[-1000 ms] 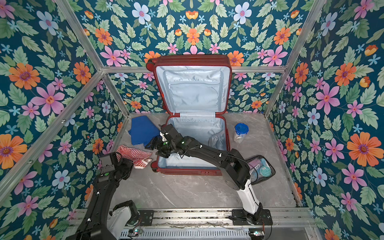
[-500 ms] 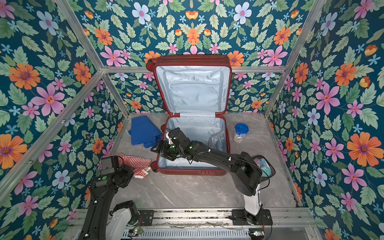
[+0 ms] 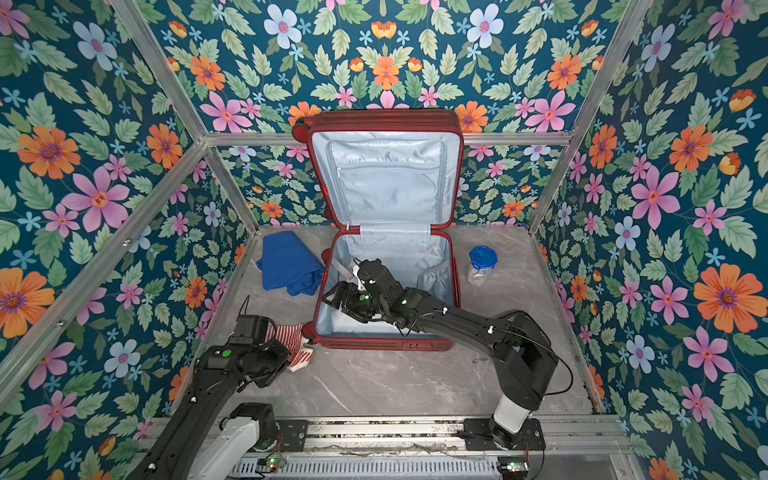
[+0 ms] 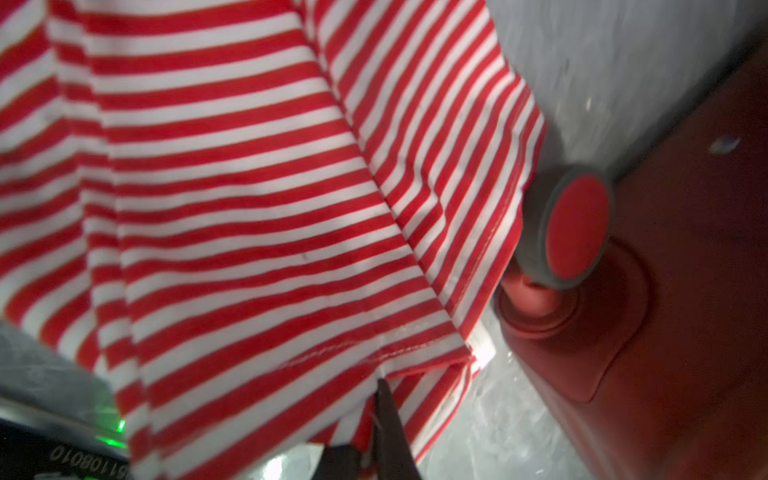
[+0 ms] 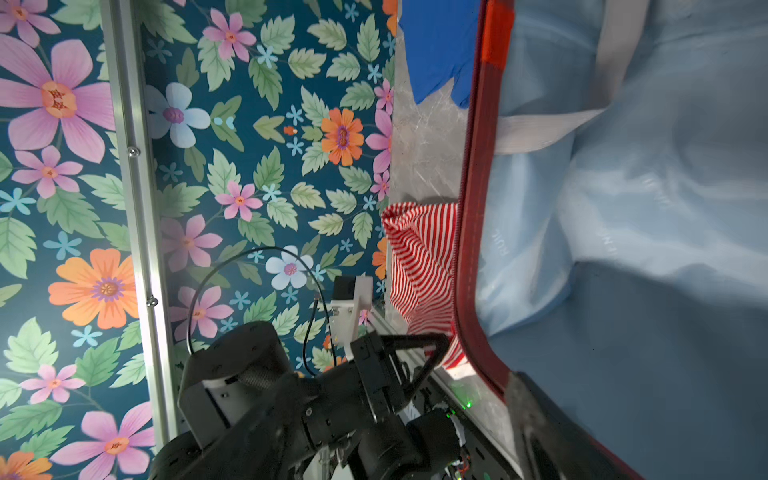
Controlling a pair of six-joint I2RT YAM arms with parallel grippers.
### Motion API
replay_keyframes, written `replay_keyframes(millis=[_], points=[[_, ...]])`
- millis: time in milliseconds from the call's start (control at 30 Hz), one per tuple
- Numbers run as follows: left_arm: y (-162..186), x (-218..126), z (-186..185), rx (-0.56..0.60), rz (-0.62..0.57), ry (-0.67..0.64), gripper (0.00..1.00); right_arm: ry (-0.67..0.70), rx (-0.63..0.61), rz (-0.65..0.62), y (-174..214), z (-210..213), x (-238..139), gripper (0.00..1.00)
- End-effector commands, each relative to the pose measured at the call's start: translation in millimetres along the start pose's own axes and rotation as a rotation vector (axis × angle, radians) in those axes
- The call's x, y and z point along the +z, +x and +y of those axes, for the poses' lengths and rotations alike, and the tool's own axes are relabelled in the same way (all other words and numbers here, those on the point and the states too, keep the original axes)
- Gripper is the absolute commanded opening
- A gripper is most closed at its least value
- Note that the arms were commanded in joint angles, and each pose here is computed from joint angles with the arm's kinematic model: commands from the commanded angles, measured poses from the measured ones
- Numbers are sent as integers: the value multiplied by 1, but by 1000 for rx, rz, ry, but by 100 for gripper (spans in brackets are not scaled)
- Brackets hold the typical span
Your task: Pack the luggage
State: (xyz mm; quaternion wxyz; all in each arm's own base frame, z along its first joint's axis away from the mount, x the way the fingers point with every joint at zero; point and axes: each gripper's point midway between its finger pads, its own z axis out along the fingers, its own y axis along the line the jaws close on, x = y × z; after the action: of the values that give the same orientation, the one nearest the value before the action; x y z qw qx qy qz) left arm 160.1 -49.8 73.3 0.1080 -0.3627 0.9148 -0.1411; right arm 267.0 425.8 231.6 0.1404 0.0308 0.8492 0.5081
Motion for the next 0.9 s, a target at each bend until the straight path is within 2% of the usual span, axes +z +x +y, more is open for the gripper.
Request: replay_keyframes(millis=[0, 400, 500, 633, 767, 867], points=[[19, 0, 3, 20, 58, -41, 0, 20, -41, -50, -4, -2, -15, 79], [101, 5, -24, 288, 169, -80, 0, 122, -27, -131, -12, -44, -64, 81], [129, 7, -45, 384, 176, -64, 0, 145, -4, -154, -18, -58, -80, 81], [163, 4, -93, 505, 166, 10, 0, 186, 7, -191, -21, -77, -106, 81], [199, 0, -134, 601, 162, 79, 0, 247, 26, -238, -23, -101, -145, 83], [231, 8, -150, 646, 203, 114, 0, 278, 56, -286, -23, -120, -179, 84]])
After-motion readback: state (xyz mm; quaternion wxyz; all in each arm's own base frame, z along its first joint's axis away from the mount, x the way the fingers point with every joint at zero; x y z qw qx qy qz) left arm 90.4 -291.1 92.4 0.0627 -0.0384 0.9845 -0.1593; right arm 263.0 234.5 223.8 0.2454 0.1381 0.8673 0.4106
